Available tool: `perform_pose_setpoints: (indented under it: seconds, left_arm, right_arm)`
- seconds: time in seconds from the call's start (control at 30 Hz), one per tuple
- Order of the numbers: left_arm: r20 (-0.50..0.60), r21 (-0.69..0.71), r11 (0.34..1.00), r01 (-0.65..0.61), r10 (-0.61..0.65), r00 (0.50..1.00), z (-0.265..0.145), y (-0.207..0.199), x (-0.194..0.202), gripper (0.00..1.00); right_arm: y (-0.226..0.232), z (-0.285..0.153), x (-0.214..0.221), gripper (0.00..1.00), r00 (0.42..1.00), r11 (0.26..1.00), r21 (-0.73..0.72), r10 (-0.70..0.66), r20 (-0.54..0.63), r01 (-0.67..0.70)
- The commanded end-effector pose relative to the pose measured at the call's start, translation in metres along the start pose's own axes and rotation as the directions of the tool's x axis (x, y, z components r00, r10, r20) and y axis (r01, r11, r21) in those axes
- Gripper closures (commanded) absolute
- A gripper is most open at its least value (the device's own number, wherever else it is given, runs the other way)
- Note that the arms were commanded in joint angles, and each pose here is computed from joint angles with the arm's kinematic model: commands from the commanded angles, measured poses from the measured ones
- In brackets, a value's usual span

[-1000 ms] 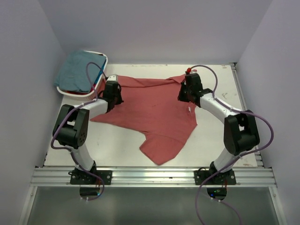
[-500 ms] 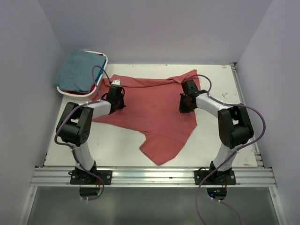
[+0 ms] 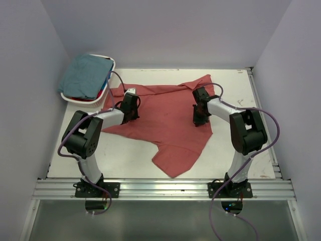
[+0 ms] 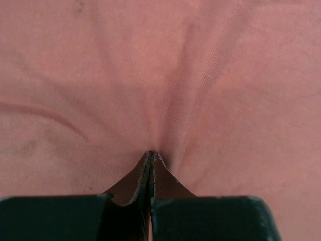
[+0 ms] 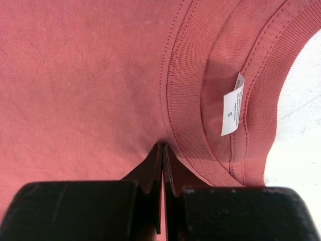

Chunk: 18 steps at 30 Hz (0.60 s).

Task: Fold and stack the t-shirts
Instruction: Flatten out the tshirt

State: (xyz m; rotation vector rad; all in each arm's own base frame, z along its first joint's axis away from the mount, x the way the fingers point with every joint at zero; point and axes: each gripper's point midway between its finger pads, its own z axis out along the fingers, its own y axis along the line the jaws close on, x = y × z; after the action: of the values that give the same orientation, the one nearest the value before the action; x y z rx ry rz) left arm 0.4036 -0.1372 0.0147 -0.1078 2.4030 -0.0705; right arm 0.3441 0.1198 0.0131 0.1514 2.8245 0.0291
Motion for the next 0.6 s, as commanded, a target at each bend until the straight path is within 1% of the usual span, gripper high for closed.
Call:
perform_pose_setpoints:
  seconds: [0.0,0.03,0.1,0.2,0.37,0.43,0.5,0.57]
  left_arm:
    - [-0.260,-0.002,0.998,-0.064,0.061,0.964,-0.009,0.001,0.077,1.00]
    - [-0.286,0.012,0.998,-0.063,0.064,0.956,-0.012,-0.001,0.084,1.00]
    - [-0.329,0.036,0.997,-0.062,0.070,0.942,-0.018,-0.007,0.097,1.00]
    - [-0.409,0.045,0.996,-0.071,0.083,0.909,-0.031,-0.008,0.124,1.00]
    - [-0.477,0.078,0.995,-0.064,0.093,0.874,-0.060,-0.014,0.157,1.00]
    - [-0.505,0.084,0.996,-0.038,0.075,0.860,-0.070,-0.016,0.167,1.00]
    - [-0.533,0.121,0.993,-0.008,0.072,0.843,-0.086,-0.024,0.177,1.00]
    - [-0.548,0.131,0.991,-0.009,0.080,0.833,-0.100,-0.026,0.186,1.00]
  right_arm:
    - [-0.028,0.012,0.050,1.00,0.982,0.991,0.131,-0.009,-0.188,0.034]
    - [-0.034,0.009,0.059,1.00,0.974,0.987,0.156,-0.005,-0.224,0.041]
    - [-0.044,0.001,0.069,1.00,0.966,0.978,0.202,0.003,-0.258,0.051]
    - [-0.053,-0.009,0.078,1.00,0.965,0.972,0.232,0.018,-0.262,0.045]
    - [-0.059,-0.020,0.095,1.00,0.957,0.971,0.237,0.033,-0.287,0.037]
    - [-0.062,-0.023,0.099,1.00,0.954,0.967,0.251,0.043,-0.296,0.034]
    - [-0.065,-0.025,0.105,1.00,0.948,0.965,0.260,0.048,-0.316,0.037]
    - [-0.066,-0.026,0.110,1.00,0.942,0.964,0.264,0.054,-0.331,0.037]
